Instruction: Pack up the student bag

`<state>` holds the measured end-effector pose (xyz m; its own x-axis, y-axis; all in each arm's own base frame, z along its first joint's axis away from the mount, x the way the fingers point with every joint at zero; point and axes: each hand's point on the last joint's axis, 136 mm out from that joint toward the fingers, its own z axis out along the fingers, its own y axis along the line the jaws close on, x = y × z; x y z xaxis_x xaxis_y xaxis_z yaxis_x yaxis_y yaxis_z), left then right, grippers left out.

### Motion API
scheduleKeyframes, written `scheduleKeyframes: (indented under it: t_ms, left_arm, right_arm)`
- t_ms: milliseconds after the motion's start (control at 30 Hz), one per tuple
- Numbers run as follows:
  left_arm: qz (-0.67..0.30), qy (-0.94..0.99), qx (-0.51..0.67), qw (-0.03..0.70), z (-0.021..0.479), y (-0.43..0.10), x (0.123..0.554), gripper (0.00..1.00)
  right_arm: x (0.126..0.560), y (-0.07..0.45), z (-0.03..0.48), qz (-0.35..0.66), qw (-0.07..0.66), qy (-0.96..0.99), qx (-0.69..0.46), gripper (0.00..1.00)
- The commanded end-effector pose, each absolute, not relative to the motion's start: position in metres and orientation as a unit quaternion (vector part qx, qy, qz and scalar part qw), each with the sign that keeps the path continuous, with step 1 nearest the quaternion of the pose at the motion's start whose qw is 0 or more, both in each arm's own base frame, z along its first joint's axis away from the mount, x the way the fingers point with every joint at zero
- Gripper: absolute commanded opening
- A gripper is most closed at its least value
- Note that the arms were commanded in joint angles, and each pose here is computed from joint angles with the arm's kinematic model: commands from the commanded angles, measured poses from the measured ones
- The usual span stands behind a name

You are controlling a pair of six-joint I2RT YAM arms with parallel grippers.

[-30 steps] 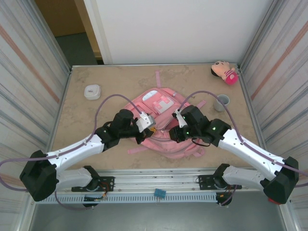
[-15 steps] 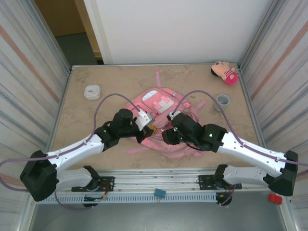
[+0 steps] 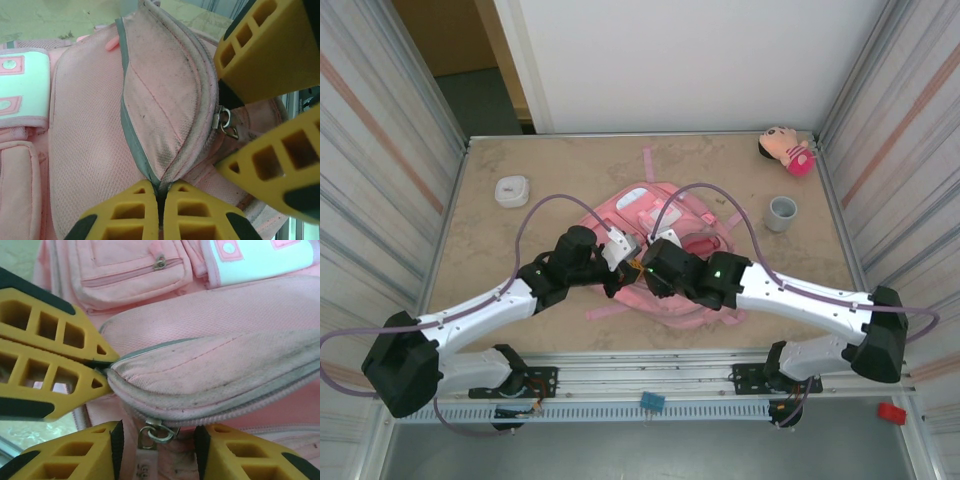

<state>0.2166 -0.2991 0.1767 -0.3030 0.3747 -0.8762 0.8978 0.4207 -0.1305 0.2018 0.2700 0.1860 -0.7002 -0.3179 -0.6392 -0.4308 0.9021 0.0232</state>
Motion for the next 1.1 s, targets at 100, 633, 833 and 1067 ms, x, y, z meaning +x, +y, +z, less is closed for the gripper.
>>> scheduleKeyframes:
  t_ms: [100, 633, 833, 1067]
  left_arm:
    - [-0.34, 0.725, 0.404, 0.442, 0.21, -0.301, 0.227, 0.0]
    - [-0.283, 0.747, 0.412, 0.438, 0.187, -0.285, 0.233, 0.0]
    - [-0.222, 0.77, 0.415, 0.431, 0.167, -0.259, 0.239, 0.0]
    - [-0.186, 0.776, 0.417, 0.436, 0.161, -0.245, 0.239, 0.06]
  right_arm:
    - [0.21, 0.242, 0.199, 0.018, 0.343, 0.923, -0.171, 0.33]
    - [0.191, 0.238, 0.194, 0.153, 0.253, 0.943, -0.152, 0.0]
    - [0.189, 0.218, 0.195, 0.227, 0.223, 0.939, -0.128, 0.0]
    - [0.182, 0.226, 0.194, 0.315, 0.196, 0.92, -0.126, 0.0]
